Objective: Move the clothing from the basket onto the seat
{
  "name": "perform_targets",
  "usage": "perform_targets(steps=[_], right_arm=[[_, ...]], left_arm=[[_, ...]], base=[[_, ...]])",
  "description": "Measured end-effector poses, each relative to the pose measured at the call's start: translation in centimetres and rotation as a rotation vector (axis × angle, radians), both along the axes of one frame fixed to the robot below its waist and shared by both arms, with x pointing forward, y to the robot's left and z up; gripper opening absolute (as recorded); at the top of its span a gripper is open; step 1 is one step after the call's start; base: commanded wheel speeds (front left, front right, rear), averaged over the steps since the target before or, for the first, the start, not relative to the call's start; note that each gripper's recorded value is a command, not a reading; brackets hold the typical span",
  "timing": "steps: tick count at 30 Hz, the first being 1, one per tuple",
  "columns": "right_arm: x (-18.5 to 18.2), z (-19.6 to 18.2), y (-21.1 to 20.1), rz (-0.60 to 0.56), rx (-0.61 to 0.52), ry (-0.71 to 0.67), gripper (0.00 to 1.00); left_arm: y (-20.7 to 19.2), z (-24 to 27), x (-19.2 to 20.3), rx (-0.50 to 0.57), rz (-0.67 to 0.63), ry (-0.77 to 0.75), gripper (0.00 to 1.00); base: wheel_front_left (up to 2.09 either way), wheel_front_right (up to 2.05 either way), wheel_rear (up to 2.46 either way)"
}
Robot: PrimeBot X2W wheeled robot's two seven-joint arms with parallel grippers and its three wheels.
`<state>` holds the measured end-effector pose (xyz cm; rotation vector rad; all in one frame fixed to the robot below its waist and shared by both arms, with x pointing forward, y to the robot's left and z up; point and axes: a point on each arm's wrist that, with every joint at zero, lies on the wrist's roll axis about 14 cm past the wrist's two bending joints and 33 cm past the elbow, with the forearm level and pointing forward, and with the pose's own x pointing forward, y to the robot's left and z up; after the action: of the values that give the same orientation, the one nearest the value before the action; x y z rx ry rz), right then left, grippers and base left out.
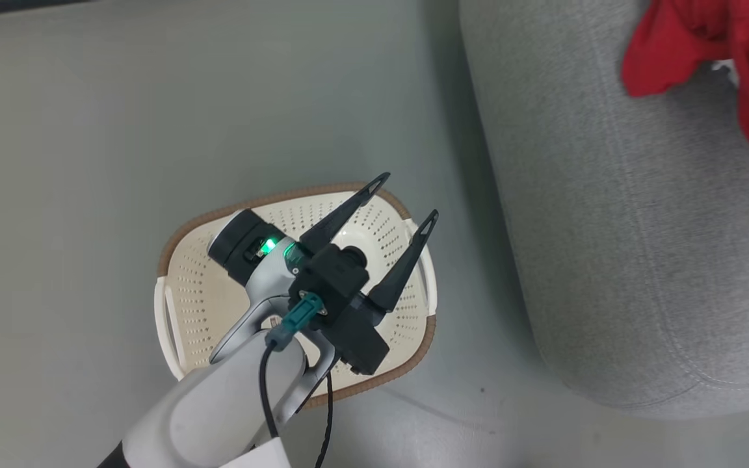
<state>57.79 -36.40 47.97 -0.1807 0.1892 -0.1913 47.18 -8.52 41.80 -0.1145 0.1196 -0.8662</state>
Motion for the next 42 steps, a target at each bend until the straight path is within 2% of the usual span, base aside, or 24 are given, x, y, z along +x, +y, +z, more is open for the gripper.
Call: perform_targets(steps=[11,17,26,42], right_arm=[[-3.1,2.2,0.7,0.050,-0.049,-0.021,1.00],[-5.0,3.2,2.3,0.085,-0.039,-0.042,1.00],[-8.1,3.6,8.6,0.192,0.064,-0.101,1.00],[-13.5,4.7,17.3,0.327,0.187,-0.209,1.00]], left_arm=[[-0.7,3.6,-0.1,-0.090,0.055,0.006,1.00],[0.6,5.1,0.1,-0.087,0.130,-0.002,1.00],[6.8,6.0,0.0,-0.059,0.333,0.015,1.00],[16.5,7.3,-4.5,-0.089,0.601,0.031,1.00]], base=[[0.00,0.00,0.00],[0.00,0.00,0.00],[0.00,0.00,0.00],[0.00,0.00,0.00]])
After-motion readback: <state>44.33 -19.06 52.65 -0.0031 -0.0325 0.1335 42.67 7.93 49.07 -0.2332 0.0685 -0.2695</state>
